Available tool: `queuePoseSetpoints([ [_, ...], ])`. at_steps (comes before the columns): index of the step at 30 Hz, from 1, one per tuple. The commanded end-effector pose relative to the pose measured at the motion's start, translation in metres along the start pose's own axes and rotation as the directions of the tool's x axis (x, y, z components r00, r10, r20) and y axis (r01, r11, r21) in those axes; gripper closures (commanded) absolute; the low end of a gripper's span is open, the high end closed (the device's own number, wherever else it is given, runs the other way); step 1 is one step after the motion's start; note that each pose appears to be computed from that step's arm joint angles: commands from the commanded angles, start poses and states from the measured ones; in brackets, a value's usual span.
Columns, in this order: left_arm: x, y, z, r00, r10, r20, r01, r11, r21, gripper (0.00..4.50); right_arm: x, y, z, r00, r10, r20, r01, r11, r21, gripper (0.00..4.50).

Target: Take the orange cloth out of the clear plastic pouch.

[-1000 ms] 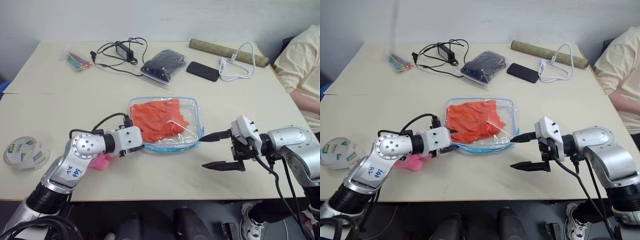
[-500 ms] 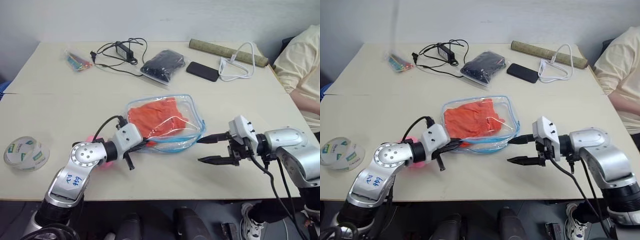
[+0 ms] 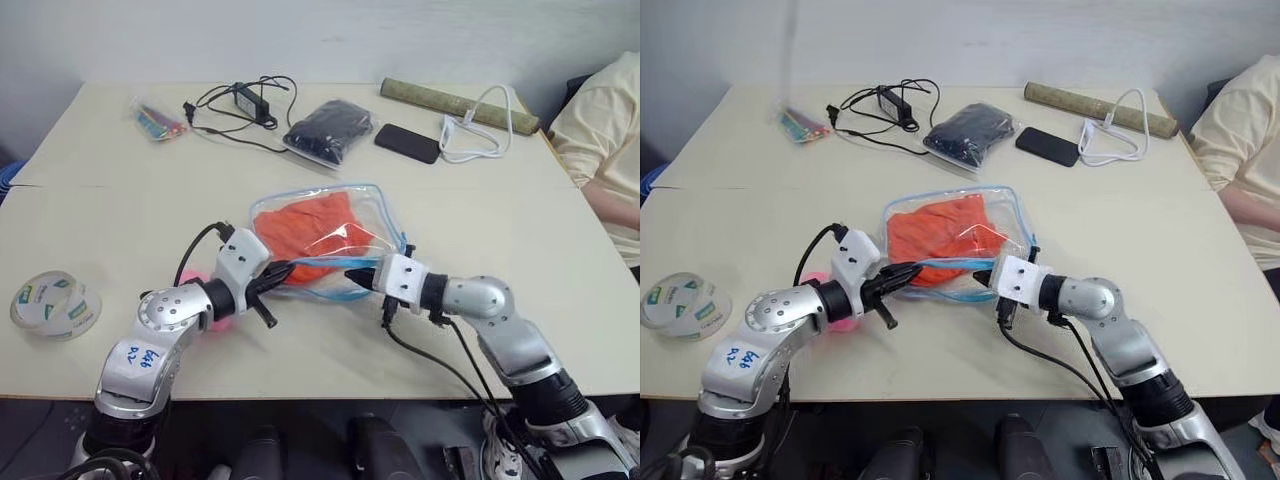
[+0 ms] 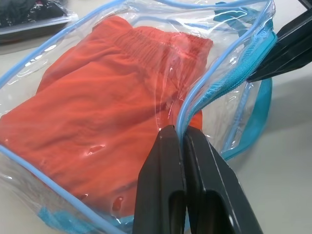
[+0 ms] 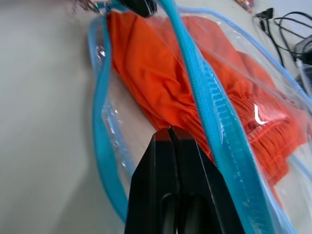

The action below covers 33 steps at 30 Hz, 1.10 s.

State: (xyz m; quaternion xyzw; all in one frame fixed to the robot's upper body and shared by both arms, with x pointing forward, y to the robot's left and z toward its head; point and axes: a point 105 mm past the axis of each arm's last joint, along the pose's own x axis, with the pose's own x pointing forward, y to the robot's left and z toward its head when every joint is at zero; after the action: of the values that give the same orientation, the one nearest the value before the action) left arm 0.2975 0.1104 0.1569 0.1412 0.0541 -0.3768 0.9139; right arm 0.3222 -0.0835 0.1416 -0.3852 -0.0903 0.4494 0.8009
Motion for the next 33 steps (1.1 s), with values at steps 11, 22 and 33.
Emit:
queuePoseSetpoints([
  [11,0.017,-0.017,0.042,0.99,-0.028,0.139,0.029,1.0,-0.004,4.5,0.023,-0.012,0.004,0.993,-0.119,0.023,0.118,0.916,-0.382,0.02],
  [22,0.015,-0.027,0.04,0.991,-0.068,0.119,0.065,0.998,0.027,4.5,0.044,0.006,0.002,0.999,0.049,-0.021,-0.05,0.719,-0.693,0.02],
  [33,0.004,-0.032,0.028,0.991,-0.08,0.104,0.08,0.997,0.005,4.5,0.081,0.009,-0.003,0.998,0.052,-0.03,-0.059,0.757,-0.651,0.02],
])
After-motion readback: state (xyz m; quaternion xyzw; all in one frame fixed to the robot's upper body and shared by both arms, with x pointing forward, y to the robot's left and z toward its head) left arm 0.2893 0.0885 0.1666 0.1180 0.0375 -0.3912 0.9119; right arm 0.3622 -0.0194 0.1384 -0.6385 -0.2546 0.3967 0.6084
